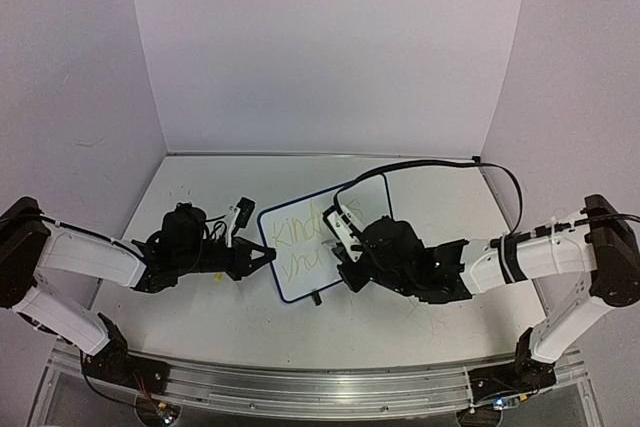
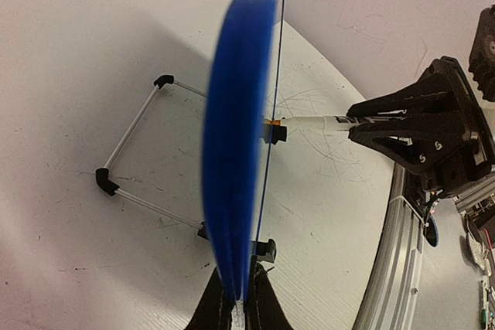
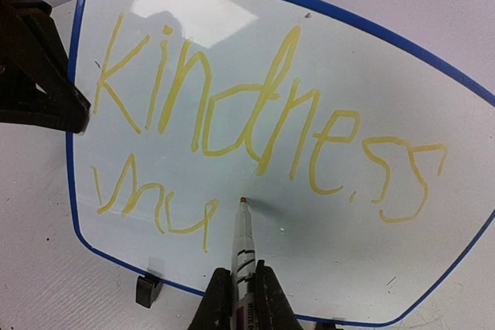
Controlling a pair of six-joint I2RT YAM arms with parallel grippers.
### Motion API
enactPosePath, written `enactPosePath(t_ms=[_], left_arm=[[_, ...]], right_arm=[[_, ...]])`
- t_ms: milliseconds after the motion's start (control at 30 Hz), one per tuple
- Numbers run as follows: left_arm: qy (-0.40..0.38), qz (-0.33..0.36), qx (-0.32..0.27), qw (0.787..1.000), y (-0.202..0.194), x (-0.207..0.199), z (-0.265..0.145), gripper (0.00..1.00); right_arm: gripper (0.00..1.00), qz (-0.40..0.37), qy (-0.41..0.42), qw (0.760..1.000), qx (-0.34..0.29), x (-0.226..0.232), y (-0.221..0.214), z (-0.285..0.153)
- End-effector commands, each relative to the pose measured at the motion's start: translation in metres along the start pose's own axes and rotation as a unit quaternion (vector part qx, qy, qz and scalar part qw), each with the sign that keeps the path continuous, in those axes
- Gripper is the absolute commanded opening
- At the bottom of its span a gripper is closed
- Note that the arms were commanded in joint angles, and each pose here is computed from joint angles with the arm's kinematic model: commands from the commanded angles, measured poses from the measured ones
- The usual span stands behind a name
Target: Write a sentence on the whiteboard
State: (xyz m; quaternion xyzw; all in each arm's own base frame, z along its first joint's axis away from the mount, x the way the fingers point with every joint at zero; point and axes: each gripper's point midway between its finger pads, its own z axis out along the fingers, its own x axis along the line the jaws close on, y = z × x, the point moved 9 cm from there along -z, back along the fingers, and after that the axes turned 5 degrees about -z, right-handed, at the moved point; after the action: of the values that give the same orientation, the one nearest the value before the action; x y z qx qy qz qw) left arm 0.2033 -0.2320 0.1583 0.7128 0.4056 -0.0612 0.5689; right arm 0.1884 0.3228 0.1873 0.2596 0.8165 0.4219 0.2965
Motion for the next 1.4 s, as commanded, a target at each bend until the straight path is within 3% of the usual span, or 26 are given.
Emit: enactPosePath(t_ms=[0, 1133, 1200, 1367], left_arm=[[0.042, 0.01, 0.01, 0.999, -0.002, 0.008, -0.001, 0.0], [0.043, 0.007, 0.013, 0.999, -0.004, 0.009, -0.001, 0.0], [0.043, 0.007, 0.013, 0.999, -0.005, 0.009, -0.001, 0.0], [0.045, 0.007, 0.012, 0.999, -0.004, 0.009, -0.002, 0.0]], right_arm=[[0.0, 0.015, -0.02, 1.0, -0.012, -0.004, 0.011, 0.004], [0.0, 0.027, 0.007, 0.998, 0.06, 0.006, -0.034, 0.005], [0.0, 0.031, -0.012, 0.998, 0.052, 0.001, -0.031, 0.0], [0.0, 0.056, -0.028, 0.997, -0.041, -0.02, 0.004, -0.033]])
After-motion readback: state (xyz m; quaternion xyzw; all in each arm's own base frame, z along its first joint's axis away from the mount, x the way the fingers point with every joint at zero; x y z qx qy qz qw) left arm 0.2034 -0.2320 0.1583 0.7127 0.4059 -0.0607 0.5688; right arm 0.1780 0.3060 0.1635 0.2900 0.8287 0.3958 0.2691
